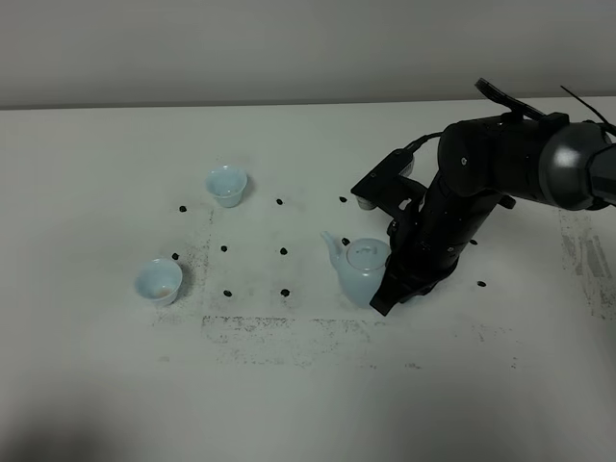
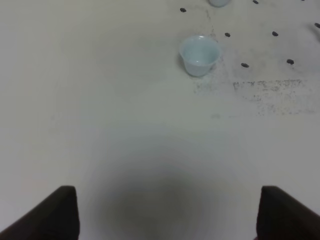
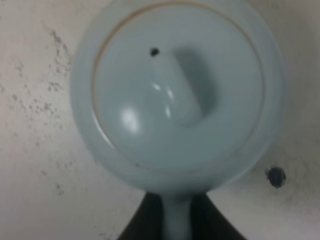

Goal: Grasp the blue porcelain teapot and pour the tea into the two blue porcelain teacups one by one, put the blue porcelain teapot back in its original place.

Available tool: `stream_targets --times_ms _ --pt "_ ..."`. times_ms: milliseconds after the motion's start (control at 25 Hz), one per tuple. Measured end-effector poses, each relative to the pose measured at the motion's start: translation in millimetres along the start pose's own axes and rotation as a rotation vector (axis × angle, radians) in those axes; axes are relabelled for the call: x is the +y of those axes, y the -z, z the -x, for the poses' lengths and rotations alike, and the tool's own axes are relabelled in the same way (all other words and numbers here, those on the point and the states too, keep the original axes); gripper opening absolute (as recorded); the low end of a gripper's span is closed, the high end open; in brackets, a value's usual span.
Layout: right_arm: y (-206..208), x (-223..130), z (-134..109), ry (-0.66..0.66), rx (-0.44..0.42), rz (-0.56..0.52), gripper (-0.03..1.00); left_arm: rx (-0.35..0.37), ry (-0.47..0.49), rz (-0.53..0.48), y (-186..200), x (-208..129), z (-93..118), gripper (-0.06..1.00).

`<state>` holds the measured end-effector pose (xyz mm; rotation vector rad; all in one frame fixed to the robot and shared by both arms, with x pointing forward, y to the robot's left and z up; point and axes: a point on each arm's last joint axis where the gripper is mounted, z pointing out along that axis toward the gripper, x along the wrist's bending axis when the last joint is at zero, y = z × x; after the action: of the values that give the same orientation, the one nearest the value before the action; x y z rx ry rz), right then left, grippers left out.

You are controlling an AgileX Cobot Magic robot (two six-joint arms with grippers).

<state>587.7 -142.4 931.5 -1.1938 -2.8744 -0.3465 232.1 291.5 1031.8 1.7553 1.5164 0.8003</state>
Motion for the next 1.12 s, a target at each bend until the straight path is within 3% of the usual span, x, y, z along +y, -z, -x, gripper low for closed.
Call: stream_targets --times_ms 680,1120 --pt "11.6 5.1 -1.8 0.011 -0.031 0.062 0.09 0.0 0.0 0.0 0.0 0.0 0.0 0.73" --pt "37.7 32.0 2.3 0.147 -0.096 0.158 0.09 0.0 0.0 0.0 0.0 0.0 0.0 0.73"
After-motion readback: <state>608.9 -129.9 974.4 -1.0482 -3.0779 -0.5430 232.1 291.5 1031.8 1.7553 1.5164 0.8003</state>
